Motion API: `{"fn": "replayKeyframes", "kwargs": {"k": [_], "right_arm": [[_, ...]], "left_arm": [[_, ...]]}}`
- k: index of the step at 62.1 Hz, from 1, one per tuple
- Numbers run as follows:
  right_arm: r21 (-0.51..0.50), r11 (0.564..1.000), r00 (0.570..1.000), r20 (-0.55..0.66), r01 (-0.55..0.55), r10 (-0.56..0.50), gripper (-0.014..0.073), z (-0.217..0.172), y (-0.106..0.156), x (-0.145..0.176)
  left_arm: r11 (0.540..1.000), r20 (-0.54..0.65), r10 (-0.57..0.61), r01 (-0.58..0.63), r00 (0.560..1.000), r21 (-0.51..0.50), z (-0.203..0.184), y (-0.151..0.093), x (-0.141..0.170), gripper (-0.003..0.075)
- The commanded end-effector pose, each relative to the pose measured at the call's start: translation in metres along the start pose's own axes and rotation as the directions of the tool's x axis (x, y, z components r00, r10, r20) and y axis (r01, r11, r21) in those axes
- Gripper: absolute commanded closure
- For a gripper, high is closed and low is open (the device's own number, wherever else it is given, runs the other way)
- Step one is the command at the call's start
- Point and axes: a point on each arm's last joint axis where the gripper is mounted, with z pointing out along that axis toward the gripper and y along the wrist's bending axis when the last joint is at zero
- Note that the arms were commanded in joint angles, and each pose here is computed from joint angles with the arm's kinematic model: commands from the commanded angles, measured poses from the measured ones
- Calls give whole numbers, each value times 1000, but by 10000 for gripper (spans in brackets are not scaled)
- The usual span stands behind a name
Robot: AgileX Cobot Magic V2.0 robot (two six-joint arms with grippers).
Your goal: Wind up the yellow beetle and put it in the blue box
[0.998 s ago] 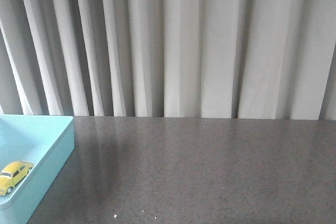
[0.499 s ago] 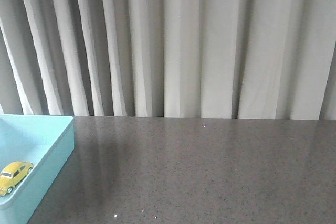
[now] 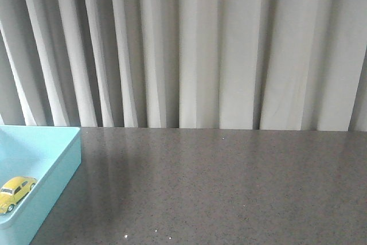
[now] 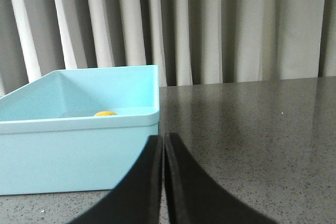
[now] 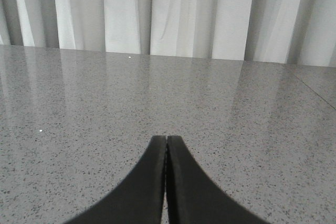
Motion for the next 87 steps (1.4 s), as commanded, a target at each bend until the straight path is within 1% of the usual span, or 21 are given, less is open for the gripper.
{"fn": "replayKeyframes", "kwargs": {"k": [1, 8, 13, 15, 18, 20, 21, 23, 26, 30, 37, 87], "right_arm": [[29, 1000, 993, 122, -12, 8, 602, -1, -3, -15], [48, 999, 980, 198, -6, -4, 602, -6, -4, -17], [62, 998, 972, 234, 1, -15, 602, -4, -5, -13], [55, 998, 970, 242, -28, 14, 601, -3, -4, -8], [32, 994, 958, 273, -105, 92, 600, 0, -4, -1], [18, 990, 948, 293, -137, 126, 600, 2, -3, 6], [15, 990, 947, 292, -143, 133, 600, 2, -3, 9], [18, 989, 959, 249, -145, 137, 600, 3, -3, 11], [23, 994, 966, 238, -110, 101, 600, 3, -3, 12], [26, 996, 978, 189, -90, 83, 599, 4, -2, 17], [26, 996, 990, 119, -85, 81, 599, 5, -2, 23], [27, 996, 990, 116, -86, 82, 599, 5, -2, 23]], "left_arm": [[1000, 96, -11, 11, 995, 4, -2, 0, -10, 726], [1000, 96, -11, 11, 995, 4, -2, 0, -10, 726], [1000, 95, -11, 11, 995, 4, -2, 0, -10, 726], [1000, 95, -11, 11, 995, 4, -2, 0, -10, 726], [1000, 95, -11, 11, 995, 4, -2, 0, -10, 726], [1000, 95, -11, 11, 995, 4, -2, 0, -10, 726], [1000, 95, -11, 11, 995, 4, -2, 0, -10, 726], [1000, 95, -11, 11, 995, 4, -2, 0, -10, 726], [1000, 94, -11, 11, 996, 4, -2, 0, -10, 726], [1000, 94, -11, 11, 996, 4, -2, 0, -10, 726], [1000, 94, -11, 11, 996, 4, -2, 0, -10, 726], [1000, 94, -11, 11, 996, 4, -2, 0, -10, 726]]}}
